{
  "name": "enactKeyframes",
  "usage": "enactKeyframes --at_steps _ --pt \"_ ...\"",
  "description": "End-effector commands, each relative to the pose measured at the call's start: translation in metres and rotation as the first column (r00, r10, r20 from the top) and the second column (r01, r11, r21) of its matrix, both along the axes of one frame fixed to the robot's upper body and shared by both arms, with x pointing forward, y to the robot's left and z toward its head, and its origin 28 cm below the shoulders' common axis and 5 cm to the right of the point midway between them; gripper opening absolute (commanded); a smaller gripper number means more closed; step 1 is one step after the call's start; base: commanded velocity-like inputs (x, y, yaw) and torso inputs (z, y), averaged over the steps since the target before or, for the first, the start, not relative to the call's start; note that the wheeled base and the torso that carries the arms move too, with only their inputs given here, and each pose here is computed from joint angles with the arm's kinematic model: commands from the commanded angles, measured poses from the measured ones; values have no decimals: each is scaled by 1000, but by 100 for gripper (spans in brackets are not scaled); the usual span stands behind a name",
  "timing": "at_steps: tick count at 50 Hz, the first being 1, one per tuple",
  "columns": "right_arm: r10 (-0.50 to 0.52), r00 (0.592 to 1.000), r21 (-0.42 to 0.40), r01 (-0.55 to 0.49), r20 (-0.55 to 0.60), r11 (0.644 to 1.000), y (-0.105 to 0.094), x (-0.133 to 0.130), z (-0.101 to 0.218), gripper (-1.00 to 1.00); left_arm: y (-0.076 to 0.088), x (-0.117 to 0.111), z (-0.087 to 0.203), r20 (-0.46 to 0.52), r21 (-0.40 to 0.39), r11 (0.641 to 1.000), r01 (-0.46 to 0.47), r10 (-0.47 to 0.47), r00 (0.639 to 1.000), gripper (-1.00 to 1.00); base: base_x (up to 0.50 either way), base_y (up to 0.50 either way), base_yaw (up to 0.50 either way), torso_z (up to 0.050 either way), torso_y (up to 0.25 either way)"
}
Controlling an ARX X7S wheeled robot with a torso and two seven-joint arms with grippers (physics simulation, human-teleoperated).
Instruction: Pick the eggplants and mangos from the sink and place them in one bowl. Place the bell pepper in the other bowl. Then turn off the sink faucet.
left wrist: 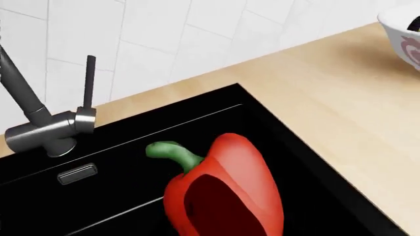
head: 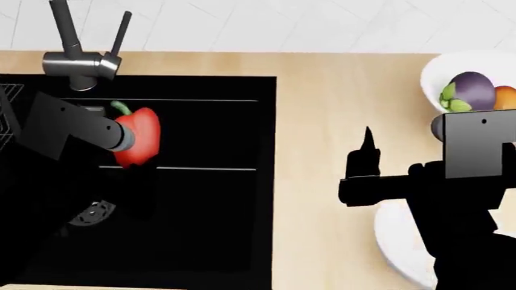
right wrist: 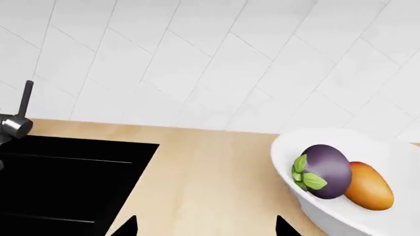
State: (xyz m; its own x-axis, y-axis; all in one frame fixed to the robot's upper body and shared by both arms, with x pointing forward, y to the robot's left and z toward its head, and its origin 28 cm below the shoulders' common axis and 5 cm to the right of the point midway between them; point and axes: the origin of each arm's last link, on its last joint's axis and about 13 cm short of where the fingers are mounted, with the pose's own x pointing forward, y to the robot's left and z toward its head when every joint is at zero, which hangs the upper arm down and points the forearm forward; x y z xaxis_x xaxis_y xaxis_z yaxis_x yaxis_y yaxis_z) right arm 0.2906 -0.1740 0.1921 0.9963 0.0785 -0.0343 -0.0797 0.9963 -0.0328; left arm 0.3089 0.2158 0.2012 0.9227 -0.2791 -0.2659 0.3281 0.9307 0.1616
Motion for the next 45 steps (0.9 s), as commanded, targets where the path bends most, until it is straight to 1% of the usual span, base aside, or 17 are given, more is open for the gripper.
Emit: enactKeyframes --at_steps 1,4,7,10,15,18,23,25,31,33,34,36,37,39,40,44,45 --pt "-6 1000 -1 6 6 1000 -2 -1 0 100 -3 0 3 16 -36 999 17 -17 1000 -100 0 -500 0 0 0" --pt "-10 1000 1 10 10 1000 -2 -2 1 100 -2 0 3 17 -40 999 21 -20 1000 -100 0 -500 0 0 0" --pt "-10 1000 0 10 8 1000 -2 -2 0 100 -6 0 2 16 -43 999 25 -25 1000 -100 0 -500 0 0 0" --pt "-12 1000 0 12 13 1000 -3 -3 1 100 -3 -3 5 24 -43 999 33 -32 999 -100 0 -500 0 0 0" --pt "-14 1000 1 14 5 1000 -3 -3 -2 100 -6 -3 4 27 -38 998 42 -41 999 -100 0 -498 0 0 0" --pt "-15 1000 -4 15 0 1000 -4 -4 -4 100 -3 -6 5 28 -35 998 47 -46 999 -100 0 -497 0 0 0" --pt "-9 1000 -3 9 -1 1000 -1 -3 -3 100 -7 -6 5 28 -32 998 55 -54 998 -100 0 -500 0 0 0" --pt "-11 1000 -1 11 0 1000 -2 -4 -3 100 -4 -7 6 29 -33 998 57 -56 998 -100 0 -500 0 0 0" --pt "-12 1000 1 12 4 1000 -2 -3 -2 100 -6 -7 9 33 -41 997 63 -62 998 -100 0 -492 0 0 0" --pt "-13 1000 2 13 4 1000 -2 -4 -3 100 -4 -10 10 34 -43 997 68 -66 997 -100 0 -441 0 0 0" --pt "-15 1000 4 15 3 1000 -3 -4 -4 100 -5 -10 9 32 -44 997 68 -67 997 -100 0 -352 0 0 0" --pt "-12 1000 2 12 4 1000 -2 -4 -4 100 0 -14 10 29 -39 996 77 -75 997 -100 0 -178 0 0 0" --pt "-10 1000 1 10 5 1000 -1 -4 -3 100 -5 -13 8 23 -41 996 83 -82 996 -100 0 -16 0 0 0" --pt "-11 1000 5 11 6 1000 -2 -4 -4 100 -5 -15 10 20 -44 995 92 -91 996 -100 0 0 0 0 0" --pt "-11 1000 5 11 6 1000 -2 -4 -4 100 -7 -16 9 20 -40 994 101 -100 995 -100 0 0 0 0 0" --pt "-15 1000 11 15 14 1000 -2 -4 -4 100 -9 -19 11 -1 -40 991 129 -129 992 -100 0 0 0 0 0" --pt "-17 1000 11 17 14 1000 -2 -4 -4 100 -13 -18 10 -11 -45 990 133 -133 991 -100 0 0 0 0 0"
